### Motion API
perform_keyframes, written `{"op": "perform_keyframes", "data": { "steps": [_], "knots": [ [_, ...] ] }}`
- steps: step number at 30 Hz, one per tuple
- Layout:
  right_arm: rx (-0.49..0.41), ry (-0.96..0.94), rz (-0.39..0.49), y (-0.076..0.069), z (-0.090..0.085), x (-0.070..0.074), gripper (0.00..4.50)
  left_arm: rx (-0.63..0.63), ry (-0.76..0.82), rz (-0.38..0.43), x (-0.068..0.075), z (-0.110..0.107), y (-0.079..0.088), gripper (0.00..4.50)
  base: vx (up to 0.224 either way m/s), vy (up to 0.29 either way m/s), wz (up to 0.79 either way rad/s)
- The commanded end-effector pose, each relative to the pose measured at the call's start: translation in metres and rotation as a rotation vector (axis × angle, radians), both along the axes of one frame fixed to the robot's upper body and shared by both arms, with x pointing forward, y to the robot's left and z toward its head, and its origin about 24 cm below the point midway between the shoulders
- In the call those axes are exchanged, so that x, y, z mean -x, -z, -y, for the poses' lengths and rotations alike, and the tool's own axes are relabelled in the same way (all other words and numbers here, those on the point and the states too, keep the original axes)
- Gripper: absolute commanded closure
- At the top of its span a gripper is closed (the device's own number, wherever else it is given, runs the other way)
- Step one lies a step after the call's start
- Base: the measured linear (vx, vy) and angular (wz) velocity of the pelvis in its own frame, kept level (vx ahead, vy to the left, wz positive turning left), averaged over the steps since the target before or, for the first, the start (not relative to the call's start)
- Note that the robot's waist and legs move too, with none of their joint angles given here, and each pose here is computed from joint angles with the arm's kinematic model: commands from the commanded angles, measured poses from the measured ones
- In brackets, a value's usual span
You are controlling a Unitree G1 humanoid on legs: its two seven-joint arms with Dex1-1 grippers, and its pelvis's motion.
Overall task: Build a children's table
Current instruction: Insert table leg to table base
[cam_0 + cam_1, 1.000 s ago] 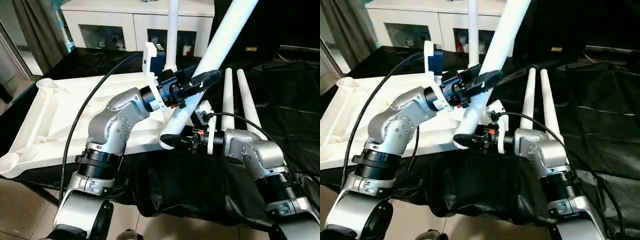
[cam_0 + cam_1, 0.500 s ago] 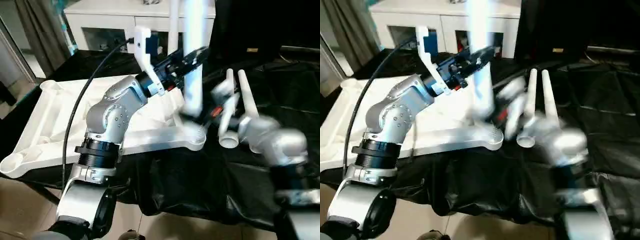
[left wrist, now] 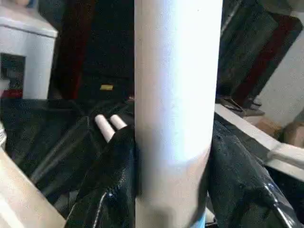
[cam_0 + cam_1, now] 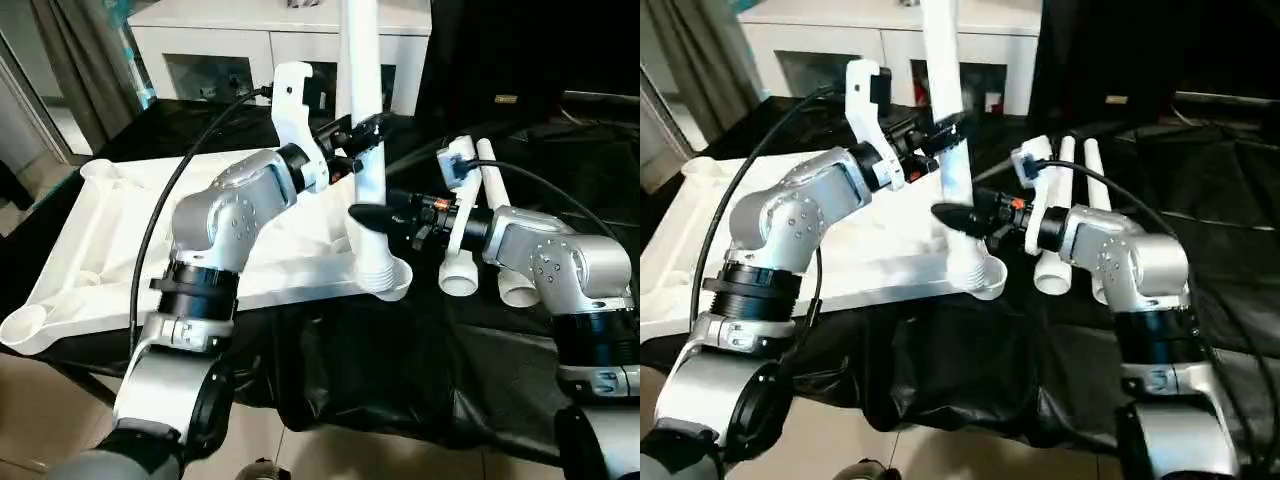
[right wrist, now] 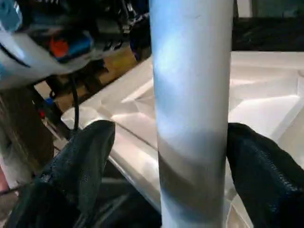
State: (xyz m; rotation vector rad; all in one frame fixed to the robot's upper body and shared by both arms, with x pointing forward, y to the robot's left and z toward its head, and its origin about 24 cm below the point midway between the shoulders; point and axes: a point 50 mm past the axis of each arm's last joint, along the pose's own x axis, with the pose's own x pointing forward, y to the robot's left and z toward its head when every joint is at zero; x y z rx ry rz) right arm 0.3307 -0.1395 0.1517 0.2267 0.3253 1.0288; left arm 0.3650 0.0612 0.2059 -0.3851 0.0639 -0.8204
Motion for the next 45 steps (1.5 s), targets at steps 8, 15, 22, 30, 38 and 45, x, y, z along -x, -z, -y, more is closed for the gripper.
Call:
{"op": "perform_keyframes", "data": {
  "steps": [8, 15, 22, 30, 38, 45],
  "knots": [
    [0.095, 0.025, -0.039, 0.005, 0.002, -0.001, 0.55, 0.036, -0.034, -0.017, -0.001, -0.006, -0.013, 2.75, 0.000, 0.000, 0.00],
    [0.127, -0.002, -0.074, 0.018, -0.007, 0.001, 0.94, 0.043, -0.029, -0.026, 0.000, -0.006, -0.014, 2.75, 0.000, 0.000, 0.00],
    [0.163, -0.057, -0.074, 0.023, -0.013, 0.004, 1.48, 0.021, 0.032, -0.025, 0.006, -0.002, -0.012, 2.75, 0.000, 0.000, 0.00],
    [0.212, -0.092, -0.093, 0.027, -0.013, 0.005, 0.93, -0.015, 0.067, -0.016, 0.009, 0.001, -0.011, 2.75, 0.000, 0.000, 0.00],
    [0.217, -0.093, -0.079, 0.026, -0.015, 0.001, 0.66, -0.064, 0.121, 0.002, 0.016, 0.003, -0.008, 2.75, 0.000, 0.000, 0.00],
    [0.206, -0.105, -0.061, 0.019, -0.013, 0.001, 0.66, -0.093, 0.119, 0.010, 0.016, 0.001, -0.005, 2.75, 0.000, 0.000, 0.00]
  ]
}}
